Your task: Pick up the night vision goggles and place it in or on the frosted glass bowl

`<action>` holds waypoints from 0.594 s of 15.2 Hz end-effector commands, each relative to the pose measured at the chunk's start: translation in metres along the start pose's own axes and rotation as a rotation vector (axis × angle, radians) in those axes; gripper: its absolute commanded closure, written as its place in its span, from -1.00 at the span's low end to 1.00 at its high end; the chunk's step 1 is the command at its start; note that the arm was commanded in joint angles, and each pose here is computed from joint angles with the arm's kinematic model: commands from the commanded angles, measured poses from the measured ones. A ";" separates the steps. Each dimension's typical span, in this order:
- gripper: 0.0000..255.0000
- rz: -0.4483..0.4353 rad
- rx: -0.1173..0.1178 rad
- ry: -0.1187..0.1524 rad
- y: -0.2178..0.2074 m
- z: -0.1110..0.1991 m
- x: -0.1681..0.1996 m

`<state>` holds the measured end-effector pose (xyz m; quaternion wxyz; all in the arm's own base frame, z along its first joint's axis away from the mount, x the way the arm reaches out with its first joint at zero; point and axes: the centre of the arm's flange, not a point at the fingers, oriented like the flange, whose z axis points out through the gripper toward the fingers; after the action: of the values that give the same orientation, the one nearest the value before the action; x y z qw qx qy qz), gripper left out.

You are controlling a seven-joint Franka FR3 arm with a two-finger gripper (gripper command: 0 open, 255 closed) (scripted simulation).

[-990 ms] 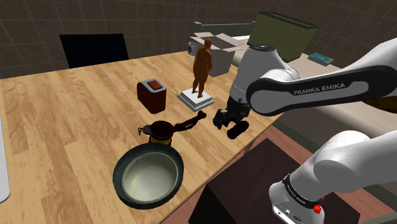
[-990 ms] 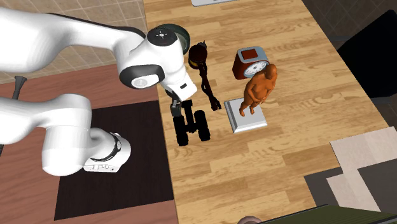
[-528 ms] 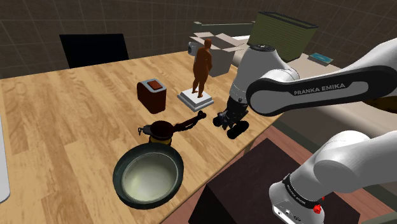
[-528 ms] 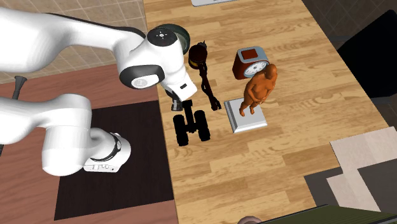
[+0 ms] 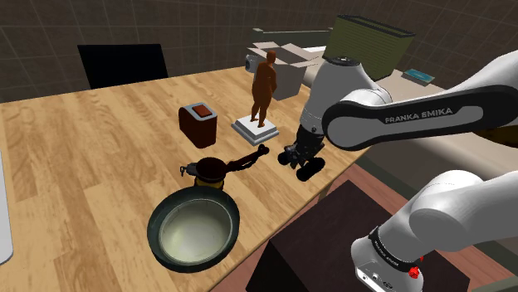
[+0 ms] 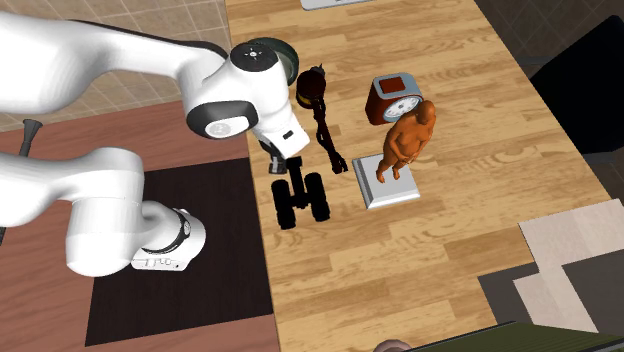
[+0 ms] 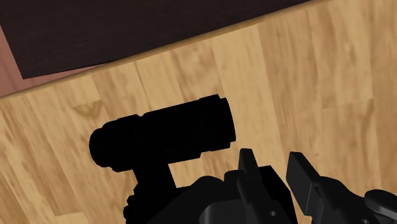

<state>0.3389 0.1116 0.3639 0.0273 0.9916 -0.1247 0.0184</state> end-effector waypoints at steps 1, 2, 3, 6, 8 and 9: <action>1.00 0.000 0.000 0.000 0.000 -0.008 0.001; 1.00 0.000 0.000 0.000 0.000 -0.013 0.001; 1.00 0.000 0.000 0.000 0.001 -0.018 0.001; 1.00 0.000 0.000 0.000 0.001 -0.034 0.002; 1.00 0.000 0.000 0.000 0.002 -0.044 0.003; 1.00 0.000 0.000 0.000 0.002 -0.050 0.003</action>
<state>0.3397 0.1111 0.4085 0.0273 0.9916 -0.1248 0.0181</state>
